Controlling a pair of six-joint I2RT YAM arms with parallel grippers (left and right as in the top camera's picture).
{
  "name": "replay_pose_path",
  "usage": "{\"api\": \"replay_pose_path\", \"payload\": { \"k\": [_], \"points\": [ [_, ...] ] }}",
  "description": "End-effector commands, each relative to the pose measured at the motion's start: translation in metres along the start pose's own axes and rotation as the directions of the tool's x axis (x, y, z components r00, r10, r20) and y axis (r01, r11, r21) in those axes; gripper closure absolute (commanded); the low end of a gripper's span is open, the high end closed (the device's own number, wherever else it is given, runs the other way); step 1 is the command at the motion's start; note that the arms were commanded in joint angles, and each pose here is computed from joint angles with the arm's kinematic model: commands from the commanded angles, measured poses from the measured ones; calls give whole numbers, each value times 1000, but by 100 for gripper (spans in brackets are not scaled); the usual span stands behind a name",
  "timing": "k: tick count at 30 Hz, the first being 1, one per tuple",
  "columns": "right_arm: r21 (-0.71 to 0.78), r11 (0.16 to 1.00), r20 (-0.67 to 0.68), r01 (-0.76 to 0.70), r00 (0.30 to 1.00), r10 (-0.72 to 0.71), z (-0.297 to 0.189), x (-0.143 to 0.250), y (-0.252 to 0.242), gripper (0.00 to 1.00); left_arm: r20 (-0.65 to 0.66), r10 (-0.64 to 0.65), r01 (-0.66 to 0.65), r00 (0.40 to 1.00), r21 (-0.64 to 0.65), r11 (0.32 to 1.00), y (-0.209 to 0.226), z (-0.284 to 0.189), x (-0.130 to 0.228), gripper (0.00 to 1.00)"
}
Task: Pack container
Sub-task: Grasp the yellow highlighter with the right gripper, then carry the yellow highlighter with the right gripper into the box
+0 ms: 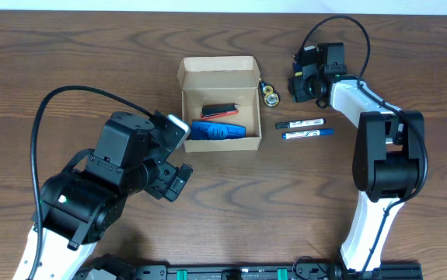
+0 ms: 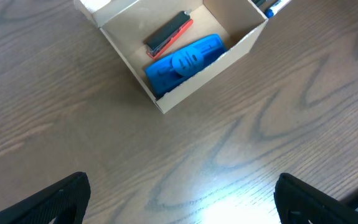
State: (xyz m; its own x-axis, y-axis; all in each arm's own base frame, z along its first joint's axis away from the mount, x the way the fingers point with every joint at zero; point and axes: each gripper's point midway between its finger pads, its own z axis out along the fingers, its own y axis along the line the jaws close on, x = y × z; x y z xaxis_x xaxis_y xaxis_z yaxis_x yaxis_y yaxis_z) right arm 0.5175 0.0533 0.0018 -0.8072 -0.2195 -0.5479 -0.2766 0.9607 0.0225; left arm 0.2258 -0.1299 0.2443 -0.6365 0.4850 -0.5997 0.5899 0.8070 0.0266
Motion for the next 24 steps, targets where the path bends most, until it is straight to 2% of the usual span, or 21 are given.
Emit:
{"api": "replay_pose_path", "payload": {
  "k": [1, 8, 11, 16, 20, 24],
  "points": [
    [-1, 1000, -30, -17, 999, 17, 10, 12, -2, 48, 9, -10, 10, 1000, -1, 1000, 1, -3, -3, 5],
    [1, 998, -30, -59, 998, 59, 10, 12, -2, 64, 9, -10, 10, 1000, -1, 1000, 1, -3, -3, 5],
    [1, 996, -32, -86, 996, 86, 10, 12, -2, 67, 9, -10, 10, 1000, -1, 1000, 1, -3, -3, 5],
    [2, 986, -27, -164, 986, 164, 6, 9, -1, 77, 9, -10, 10, 1000, -1, 1000, 1, -3, -3, 5],
    [-20, 982, 6, -188, 982, 188, -15, -7, 3, 80, 9, -10, 10, 1000, -1, 1000, 1, -3, -3, 5],
    [-51, 983, 51, -179, 982, 182, -55, -29, 11, 82, 9, -10, 10, 1000, -1, 1000, 1, -3, -3, 5]
  ]
}}
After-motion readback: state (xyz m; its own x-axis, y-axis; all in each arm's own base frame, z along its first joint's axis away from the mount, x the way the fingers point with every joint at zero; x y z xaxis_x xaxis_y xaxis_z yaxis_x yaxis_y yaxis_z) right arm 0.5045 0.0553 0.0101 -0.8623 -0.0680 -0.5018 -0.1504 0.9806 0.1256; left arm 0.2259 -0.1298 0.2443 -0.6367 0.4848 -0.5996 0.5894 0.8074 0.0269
